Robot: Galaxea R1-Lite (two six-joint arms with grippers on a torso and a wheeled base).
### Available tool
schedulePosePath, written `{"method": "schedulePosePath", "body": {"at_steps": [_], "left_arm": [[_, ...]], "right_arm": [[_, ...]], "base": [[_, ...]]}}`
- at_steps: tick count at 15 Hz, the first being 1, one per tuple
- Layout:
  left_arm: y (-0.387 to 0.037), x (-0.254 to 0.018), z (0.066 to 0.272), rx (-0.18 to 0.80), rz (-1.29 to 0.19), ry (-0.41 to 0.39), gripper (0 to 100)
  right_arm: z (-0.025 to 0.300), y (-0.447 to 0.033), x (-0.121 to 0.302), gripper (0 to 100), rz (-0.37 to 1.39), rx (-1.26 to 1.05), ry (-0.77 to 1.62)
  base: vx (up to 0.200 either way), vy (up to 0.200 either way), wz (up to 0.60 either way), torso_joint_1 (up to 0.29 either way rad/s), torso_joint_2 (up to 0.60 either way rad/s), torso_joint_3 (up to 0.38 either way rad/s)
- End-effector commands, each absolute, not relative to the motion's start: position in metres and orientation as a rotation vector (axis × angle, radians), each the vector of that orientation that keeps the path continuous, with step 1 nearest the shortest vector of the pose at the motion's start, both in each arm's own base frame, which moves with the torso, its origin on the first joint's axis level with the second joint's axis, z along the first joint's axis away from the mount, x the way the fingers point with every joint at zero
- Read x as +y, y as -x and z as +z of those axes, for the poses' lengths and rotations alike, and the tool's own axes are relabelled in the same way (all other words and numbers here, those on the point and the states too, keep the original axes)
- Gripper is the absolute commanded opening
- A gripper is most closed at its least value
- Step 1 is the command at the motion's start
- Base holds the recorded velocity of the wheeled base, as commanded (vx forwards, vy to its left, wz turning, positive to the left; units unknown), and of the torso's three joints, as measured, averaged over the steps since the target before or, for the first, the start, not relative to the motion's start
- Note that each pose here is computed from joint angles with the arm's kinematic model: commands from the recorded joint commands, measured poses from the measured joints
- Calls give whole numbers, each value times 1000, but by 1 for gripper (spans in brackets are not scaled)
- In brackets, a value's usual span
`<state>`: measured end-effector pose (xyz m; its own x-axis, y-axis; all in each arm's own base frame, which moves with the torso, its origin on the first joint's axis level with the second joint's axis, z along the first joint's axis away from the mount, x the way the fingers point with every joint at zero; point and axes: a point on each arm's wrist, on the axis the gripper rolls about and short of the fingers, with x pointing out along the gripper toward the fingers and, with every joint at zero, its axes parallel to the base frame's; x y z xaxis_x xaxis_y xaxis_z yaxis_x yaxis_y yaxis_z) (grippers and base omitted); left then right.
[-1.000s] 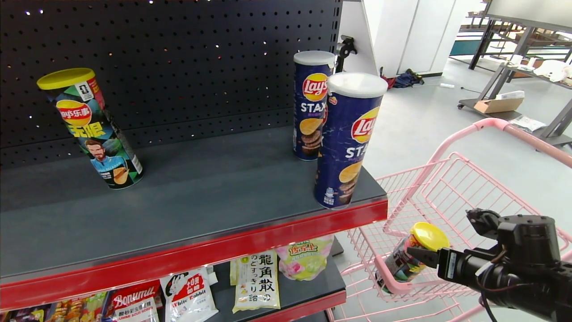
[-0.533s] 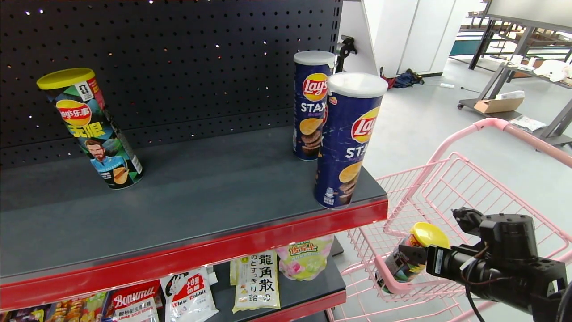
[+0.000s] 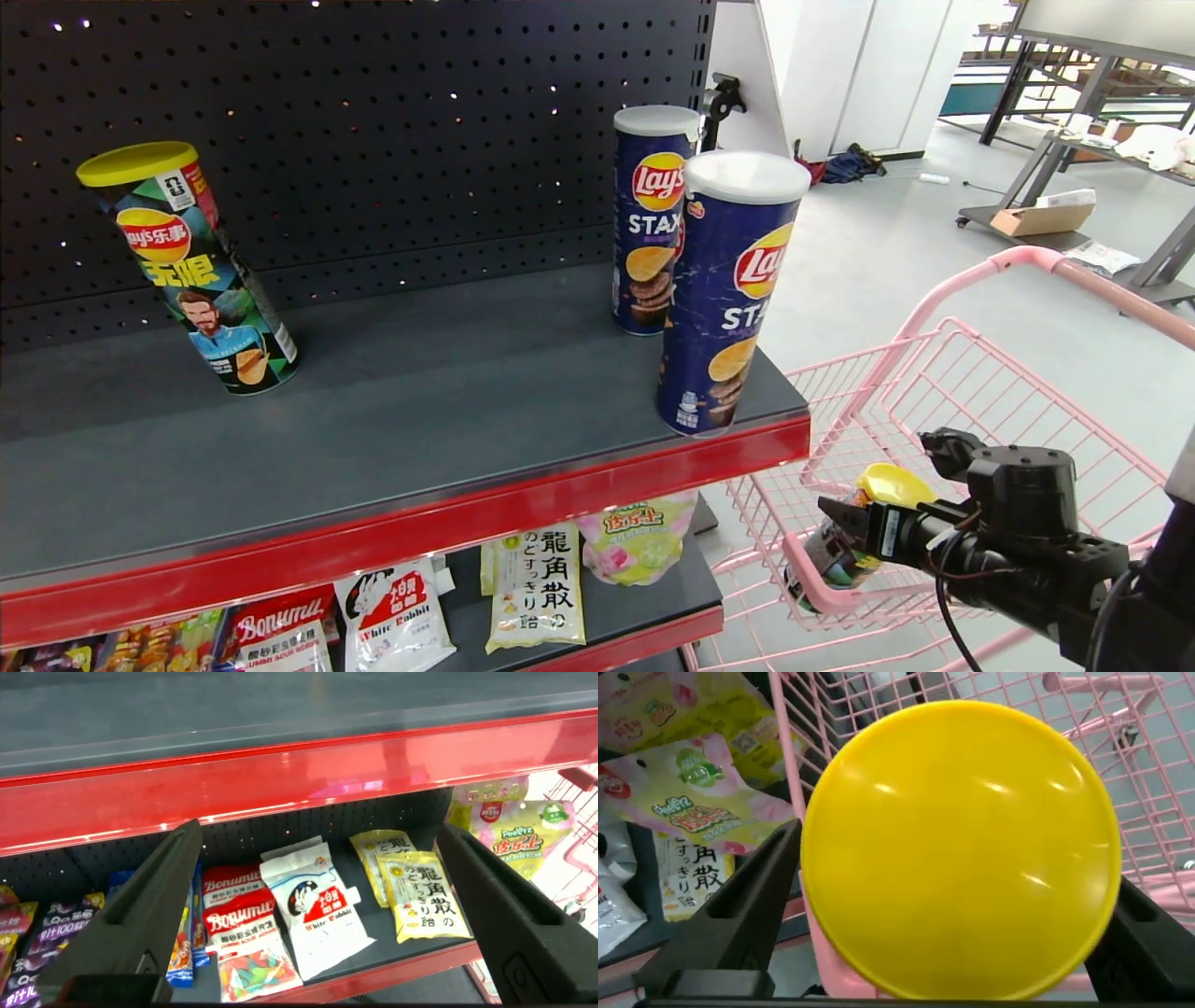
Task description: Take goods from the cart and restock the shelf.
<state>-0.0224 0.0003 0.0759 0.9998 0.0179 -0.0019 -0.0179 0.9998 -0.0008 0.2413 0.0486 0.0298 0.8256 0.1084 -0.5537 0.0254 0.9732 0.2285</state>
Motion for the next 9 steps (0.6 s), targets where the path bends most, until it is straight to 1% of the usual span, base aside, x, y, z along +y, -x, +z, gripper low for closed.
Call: {"method": "schedulePosePath", "body": {"at_steps": [1, 2, 3, 9], "left_arm": [[22, 0, 76, 2, 18, 2, 100], [22, 0, 76, 2, 18, 2, 100], [22, 0, 76, 2, 18, 2, 100], [22, 0, 76, 2, 18, 0, 100]], "right_arm": [[20, -244, 49, 100, 46, 628, -208], [20, -244, 49, 100, 45, 629, -208], [19, -245, 50, 0, 43, 631, -207], [19, -242, 49, 0, 44, 634, -207]], "base": [[0, 0, 0, 0, 0, 0], [0, 0, 0, 0, 0, 0], [0, 0, 0, 0, 0, 0], [0, 0, 0, 0, 0, 0]]}}
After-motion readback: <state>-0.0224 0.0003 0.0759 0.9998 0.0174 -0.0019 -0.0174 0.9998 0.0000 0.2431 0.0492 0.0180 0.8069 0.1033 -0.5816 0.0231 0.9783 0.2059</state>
